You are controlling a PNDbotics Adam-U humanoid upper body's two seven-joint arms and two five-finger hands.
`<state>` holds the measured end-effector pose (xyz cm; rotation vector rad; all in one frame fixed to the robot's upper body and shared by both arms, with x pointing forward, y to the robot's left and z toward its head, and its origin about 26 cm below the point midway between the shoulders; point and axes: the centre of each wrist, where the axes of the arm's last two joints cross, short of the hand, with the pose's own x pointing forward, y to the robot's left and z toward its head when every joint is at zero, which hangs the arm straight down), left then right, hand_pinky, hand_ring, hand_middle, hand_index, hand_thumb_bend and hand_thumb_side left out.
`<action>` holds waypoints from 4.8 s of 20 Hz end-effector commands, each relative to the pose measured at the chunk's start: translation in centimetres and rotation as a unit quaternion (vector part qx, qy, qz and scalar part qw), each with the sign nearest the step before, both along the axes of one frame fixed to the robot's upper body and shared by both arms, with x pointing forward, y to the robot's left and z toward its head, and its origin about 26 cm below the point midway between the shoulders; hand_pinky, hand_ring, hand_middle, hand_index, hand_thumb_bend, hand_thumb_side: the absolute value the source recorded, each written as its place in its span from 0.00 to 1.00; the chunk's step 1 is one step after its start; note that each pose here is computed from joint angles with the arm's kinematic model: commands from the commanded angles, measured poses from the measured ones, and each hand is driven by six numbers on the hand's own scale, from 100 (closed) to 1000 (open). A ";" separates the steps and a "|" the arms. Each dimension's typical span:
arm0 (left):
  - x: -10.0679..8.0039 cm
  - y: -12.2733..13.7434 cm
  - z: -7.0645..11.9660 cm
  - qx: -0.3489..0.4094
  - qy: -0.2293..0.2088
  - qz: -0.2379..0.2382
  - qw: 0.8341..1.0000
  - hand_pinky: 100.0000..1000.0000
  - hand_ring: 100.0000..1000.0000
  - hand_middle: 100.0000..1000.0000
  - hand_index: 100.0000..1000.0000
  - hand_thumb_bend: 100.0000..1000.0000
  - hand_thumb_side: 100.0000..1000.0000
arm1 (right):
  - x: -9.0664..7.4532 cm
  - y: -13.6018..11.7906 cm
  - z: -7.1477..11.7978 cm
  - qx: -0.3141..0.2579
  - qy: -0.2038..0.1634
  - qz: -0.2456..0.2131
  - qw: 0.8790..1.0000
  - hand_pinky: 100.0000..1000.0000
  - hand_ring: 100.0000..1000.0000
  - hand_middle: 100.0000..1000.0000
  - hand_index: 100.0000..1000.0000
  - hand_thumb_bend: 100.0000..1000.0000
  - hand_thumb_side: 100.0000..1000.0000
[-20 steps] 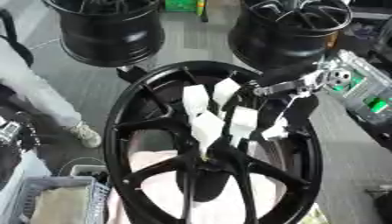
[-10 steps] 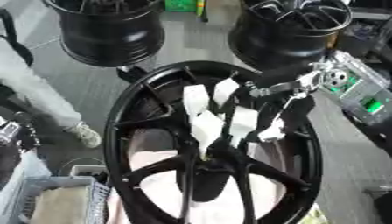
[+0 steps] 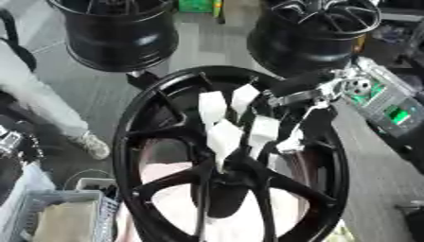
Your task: Pull the pin out of the wheel hub.
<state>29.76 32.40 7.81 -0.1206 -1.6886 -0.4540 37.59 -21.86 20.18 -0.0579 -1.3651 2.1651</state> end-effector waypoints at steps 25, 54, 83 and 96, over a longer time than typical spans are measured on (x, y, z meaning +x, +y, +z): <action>0.1 0.2 1.0 0.013 -0.011 -0.002 1.000 0.67 0.69 0.62 0.73 0.00 0.84 | -0.1 -0.5 1.7 -0.020 -0.065 -0.006 0.998 0.51 0.58 0.67 0.83 0.11 0.49; 0.1 0.1 1.1 0.013 -0.012 -0.003 1.000 0.67 0.68 0.62 0.73 0.00 0.84 | 0.0 -1.3 0.8 -0.048 -0.045 -0.011 0.998 0.59 0.66 0.73 0.87 0.00 0.27; 0.0 0.3 1.0 0.016 -0.009 -0.001 1.000 0.67 0.68 0.62 0.73 0.00 0.84 | 0.0 -2.3 8.6 0.037 -0.117 -0.045 0.991 0.25 0.33 0.34 0.50 0.00 0.10; -0.1 0.8 1.3 0.022 -0.008 0.010 1.000 0.67 0.68 0.62 0.73 0.00 0.84 | -3.1 -12.7 13.0 0.168 -0.183 -0.208 0.946 0.21 0.29 0.32 0.49 0.00 0.05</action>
